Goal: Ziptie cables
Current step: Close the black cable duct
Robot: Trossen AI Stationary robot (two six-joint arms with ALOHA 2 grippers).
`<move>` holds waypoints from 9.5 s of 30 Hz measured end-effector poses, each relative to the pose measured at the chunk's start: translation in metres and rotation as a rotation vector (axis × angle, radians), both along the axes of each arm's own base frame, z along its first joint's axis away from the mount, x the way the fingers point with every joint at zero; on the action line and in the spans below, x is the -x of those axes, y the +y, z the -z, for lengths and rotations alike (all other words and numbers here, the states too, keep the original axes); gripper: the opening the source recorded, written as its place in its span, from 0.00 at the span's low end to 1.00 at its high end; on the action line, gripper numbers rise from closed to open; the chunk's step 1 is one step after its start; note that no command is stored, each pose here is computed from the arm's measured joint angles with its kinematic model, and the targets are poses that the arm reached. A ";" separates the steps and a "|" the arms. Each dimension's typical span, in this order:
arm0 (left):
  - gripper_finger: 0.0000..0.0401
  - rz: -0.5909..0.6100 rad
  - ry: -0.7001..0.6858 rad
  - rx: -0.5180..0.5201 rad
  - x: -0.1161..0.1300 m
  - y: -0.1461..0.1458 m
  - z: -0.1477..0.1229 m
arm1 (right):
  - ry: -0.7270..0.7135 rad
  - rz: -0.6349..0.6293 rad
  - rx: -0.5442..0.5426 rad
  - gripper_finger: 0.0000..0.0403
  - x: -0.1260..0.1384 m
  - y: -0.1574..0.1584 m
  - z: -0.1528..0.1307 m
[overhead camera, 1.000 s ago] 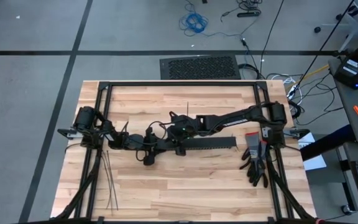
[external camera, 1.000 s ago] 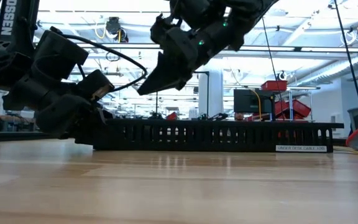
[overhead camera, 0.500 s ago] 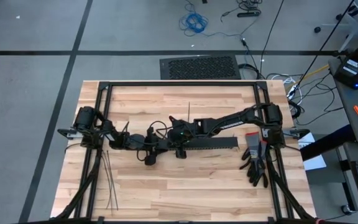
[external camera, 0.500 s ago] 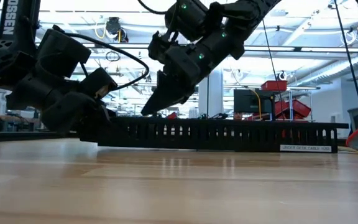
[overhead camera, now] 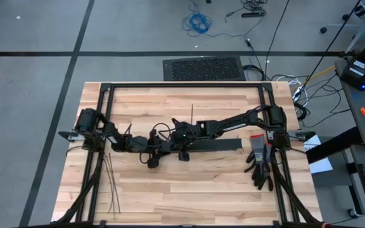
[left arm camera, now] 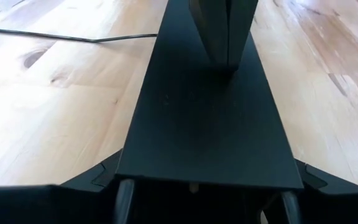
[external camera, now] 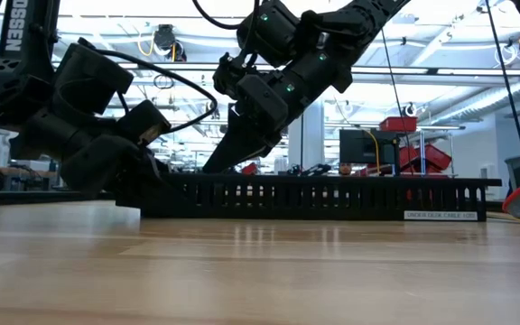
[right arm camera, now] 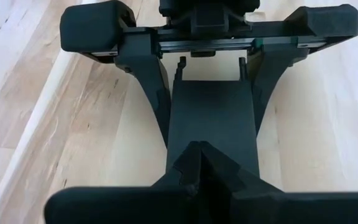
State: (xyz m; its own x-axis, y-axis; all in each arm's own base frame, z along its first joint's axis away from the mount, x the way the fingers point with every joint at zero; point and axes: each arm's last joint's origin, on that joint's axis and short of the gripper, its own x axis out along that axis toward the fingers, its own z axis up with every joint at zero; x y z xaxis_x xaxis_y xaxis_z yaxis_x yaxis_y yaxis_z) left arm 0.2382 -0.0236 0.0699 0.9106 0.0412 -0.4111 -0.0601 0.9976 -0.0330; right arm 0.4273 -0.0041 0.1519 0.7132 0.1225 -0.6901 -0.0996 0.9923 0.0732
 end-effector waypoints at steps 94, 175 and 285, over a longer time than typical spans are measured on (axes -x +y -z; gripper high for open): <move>0.64 -0.034 -0.043 0.003 0.038 0.004 0.015 | 0.024 -0.007 -0.064 0.00 -0.001 0.001 0.009; 0.64 -0.045 -0.059 0.034 0.035 0.003 0.013 | -0.152 0.003 -0.026 0.00 -0.018 -0.015 0.008; 0.64 -0.049 -0.051 0.032 0.034 0.003 0.014 | 0.156 -0.157 0.115 0.00 -0.096 0.003 -0.021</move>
State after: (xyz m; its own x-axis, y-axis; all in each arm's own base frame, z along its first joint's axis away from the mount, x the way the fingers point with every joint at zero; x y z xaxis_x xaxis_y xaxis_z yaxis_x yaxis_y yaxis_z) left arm 0.2043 -0.0203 0.0558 0.9276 0.0743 -0.3662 -0.1065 0.9919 -0.0686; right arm 0.5230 -0.0007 0.1729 0.5751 0.1376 -0.8064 -0.2501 0.9681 -0.0131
